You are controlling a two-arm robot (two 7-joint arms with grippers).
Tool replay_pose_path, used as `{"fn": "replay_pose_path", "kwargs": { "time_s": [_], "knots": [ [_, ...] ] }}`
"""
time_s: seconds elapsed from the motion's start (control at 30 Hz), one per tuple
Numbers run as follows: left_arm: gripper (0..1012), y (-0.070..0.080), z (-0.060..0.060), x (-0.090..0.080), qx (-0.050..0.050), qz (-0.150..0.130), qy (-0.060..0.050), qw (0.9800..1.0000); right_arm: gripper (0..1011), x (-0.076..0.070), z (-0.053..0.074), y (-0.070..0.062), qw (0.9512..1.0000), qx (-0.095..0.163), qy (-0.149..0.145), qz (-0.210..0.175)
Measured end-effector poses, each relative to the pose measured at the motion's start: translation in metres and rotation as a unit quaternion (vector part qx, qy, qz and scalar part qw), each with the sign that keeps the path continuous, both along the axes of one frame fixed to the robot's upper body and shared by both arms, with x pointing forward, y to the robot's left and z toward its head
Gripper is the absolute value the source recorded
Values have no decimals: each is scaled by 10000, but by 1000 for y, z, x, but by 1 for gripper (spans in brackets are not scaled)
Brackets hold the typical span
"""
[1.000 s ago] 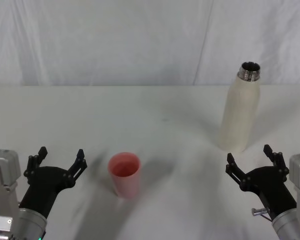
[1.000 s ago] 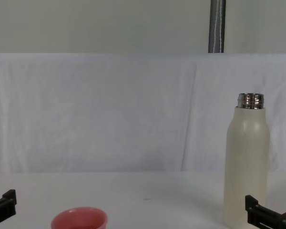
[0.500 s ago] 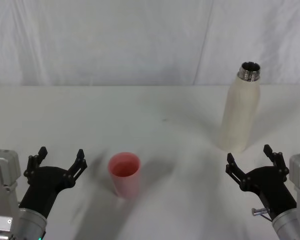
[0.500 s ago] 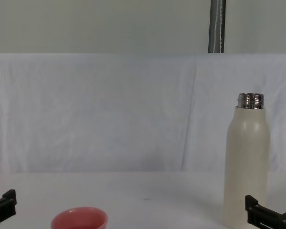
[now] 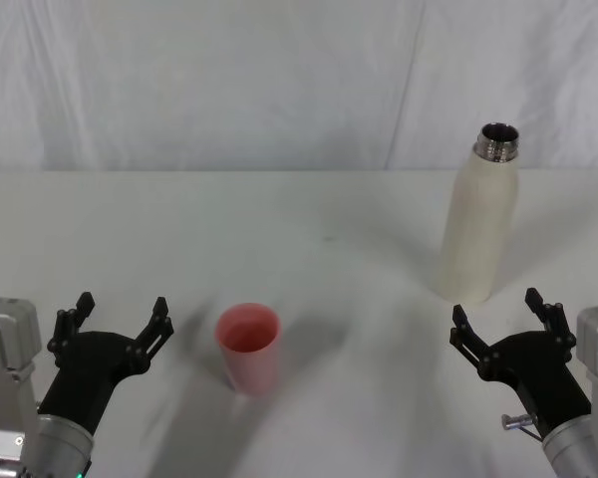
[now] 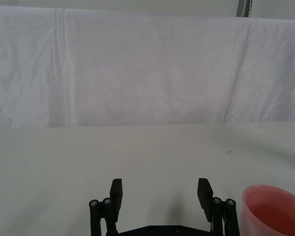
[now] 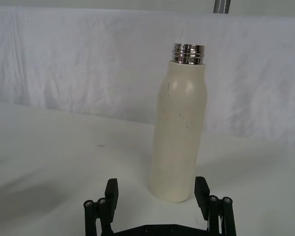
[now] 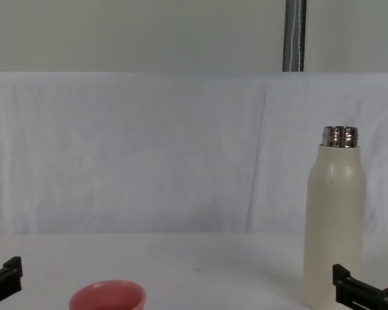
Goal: Grasp the thermos with one hand and pour water into the cup lid.
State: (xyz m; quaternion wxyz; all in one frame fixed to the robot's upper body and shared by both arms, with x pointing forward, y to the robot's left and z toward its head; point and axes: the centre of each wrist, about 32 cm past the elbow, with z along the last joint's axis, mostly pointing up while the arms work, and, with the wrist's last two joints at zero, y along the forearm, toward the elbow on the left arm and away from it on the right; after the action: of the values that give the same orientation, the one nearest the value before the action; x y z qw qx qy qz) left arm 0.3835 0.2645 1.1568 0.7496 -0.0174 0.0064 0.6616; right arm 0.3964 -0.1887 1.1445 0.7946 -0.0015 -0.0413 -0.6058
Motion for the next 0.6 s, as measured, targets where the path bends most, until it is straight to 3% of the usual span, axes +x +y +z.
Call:
{"fn": "replay_pose_path", "kwargs": {
  "time_s": [0.6],
  "knots": [
    [1001,0,0,0,0,0,0,10000,1001,0,0,0,10000,0,0,0]
  ]
}}
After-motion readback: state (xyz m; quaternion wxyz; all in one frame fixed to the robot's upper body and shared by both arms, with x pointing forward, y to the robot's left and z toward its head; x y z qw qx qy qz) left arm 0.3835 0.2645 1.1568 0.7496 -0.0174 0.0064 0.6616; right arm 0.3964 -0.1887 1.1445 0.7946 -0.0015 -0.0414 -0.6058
